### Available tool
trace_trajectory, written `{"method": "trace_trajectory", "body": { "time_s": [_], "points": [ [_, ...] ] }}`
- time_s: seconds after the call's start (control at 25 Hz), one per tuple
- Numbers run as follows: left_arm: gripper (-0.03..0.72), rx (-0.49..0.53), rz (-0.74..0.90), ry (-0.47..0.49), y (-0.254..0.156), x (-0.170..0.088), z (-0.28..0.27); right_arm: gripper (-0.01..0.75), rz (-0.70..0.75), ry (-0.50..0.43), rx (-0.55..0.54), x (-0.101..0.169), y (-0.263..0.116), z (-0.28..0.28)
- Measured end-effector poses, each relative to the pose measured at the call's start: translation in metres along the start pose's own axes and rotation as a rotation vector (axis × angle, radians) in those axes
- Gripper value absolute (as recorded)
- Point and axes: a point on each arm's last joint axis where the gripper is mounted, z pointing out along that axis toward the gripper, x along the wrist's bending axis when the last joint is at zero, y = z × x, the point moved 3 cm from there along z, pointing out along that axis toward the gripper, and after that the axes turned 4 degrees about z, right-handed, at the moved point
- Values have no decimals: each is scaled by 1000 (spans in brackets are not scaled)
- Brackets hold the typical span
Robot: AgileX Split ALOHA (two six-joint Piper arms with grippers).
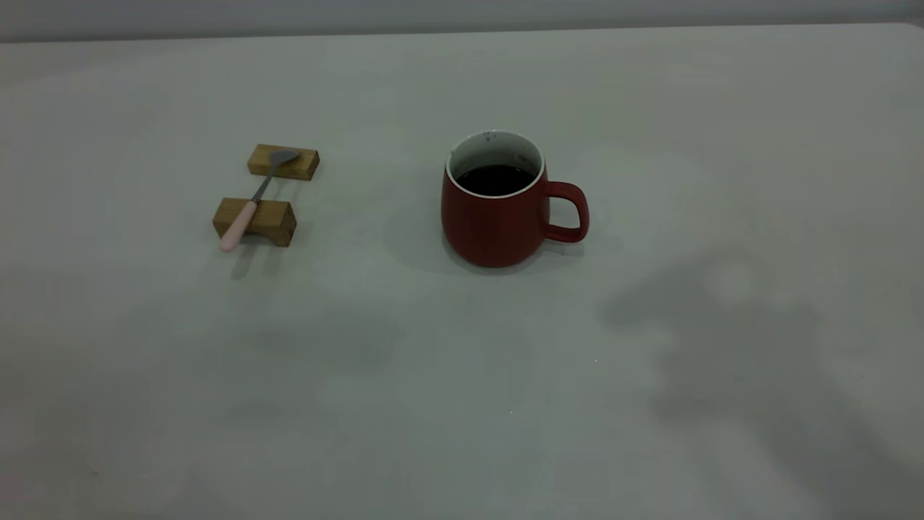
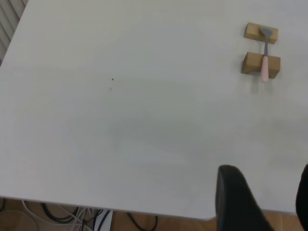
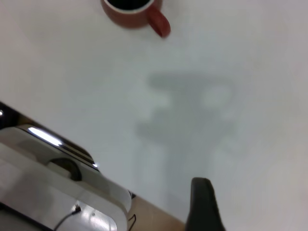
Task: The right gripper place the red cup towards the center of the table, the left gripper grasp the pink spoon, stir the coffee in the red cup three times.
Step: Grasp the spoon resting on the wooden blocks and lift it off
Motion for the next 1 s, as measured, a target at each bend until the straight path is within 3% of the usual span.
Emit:
{"method": "trace_trajectory", "body": {
  "time_s": [0.24, 0.56, 0.76, 1.0],
  "points": [
    [389, 0, 0, 0, 0, 0, 0, 589, 11, -32, -49, 1, -87, -28],
    [389, 0, -1, 0, 0, 0, 0, 589, 312, -125, -238, -3, -208, -30],
    [389, 0, -1, 0, 0, 0, 0, 589, 421, -180, -368, 3, -245, -25],
    [389, 0, -1, 0, 0, 0, 0, 589, 491, -253, -479, 6, -260, -22]
  ]
}}
